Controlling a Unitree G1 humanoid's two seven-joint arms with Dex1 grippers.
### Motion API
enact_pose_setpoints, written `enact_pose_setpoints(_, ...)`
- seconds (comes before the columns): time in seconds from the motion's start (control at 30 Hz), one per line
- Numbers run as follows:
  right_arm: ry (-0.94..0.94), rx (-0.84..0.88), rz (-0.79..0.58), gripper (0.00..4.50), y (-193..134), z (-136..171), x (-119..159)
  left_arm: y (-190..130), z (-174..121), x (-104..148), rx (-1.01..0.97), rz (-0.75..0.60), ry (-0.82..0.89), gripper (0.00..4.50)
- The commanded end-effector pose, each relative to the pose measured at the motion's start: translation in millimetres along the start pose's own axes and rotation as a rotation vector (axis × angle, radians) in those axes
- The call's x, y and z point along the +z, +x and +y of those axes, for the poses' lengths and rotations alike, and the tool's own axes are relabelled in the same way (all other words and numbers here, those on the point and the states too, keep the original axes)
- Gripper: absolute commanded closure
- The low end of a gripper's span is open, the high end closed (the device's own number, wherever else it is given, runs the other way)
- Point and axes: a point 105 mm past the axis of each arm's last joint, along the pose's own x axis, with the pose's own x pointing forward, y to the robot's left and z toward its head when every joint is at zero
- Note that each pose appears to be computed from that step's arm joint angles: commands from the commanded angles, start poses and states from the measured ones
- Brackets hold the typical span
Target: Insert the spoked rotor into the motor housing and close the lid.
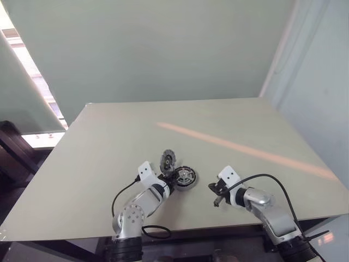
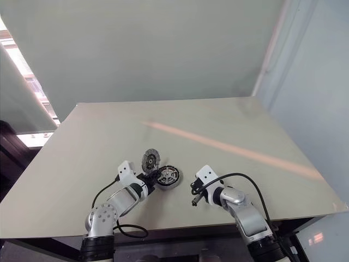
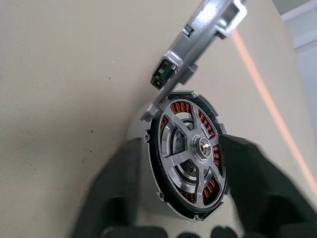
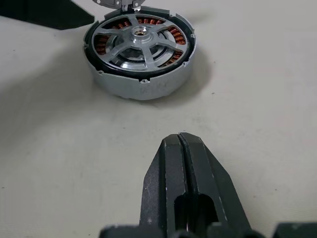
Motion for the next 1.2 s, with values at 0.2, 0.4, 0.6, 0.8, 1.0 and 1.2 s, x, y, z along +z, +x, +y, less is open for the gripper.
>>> enact_pose_setpoints(0.2, -0.028, -0.011, -0.066, 4.5, -1.9, -3.4, 18.0, -20.0, -36.7, 5.5, -0.155, -0.001, 0.139, 0.24)
enact_pose_setpoints(0.4, -0.023, -0.021, -0.081, 4.5, -1.7, -4.8, 19.9, -44.4, -40.4, 8.6, -0.283, 0.026, 0.279, 0.24)
enact_pose_setpoints(0.6, 0.041, -0.092, -0.258, 4.5, 4.9, -9.0, 49.0, -67.7, -25.2, 34.1, -0.418, -0.117, 0.503, 0.24)
enact_pose_setpoints(0.8, 0.065, -0.045, -0.32, 4.5, 37.2, 11.2, 73.1, -70.3, 20.8, 74.2, -0.248, -0.322, 0.603, 0.24)
enact_pose_setpoints(1.0, 0.049, -0.012, -0.302, 4.5, 65.5, 17.4, 79.9, -70.7, 27.1, 83.6, -0.215, -0.391, 0.607, 0.24)
enact_pose_setpoints(1.2, 0.009, 0.026, -0.113, 4.5, 88.1, 21.4, 37.0, -72.6, 28.6, 80.8, -0.218, -0.398, 0.602, 0.24)
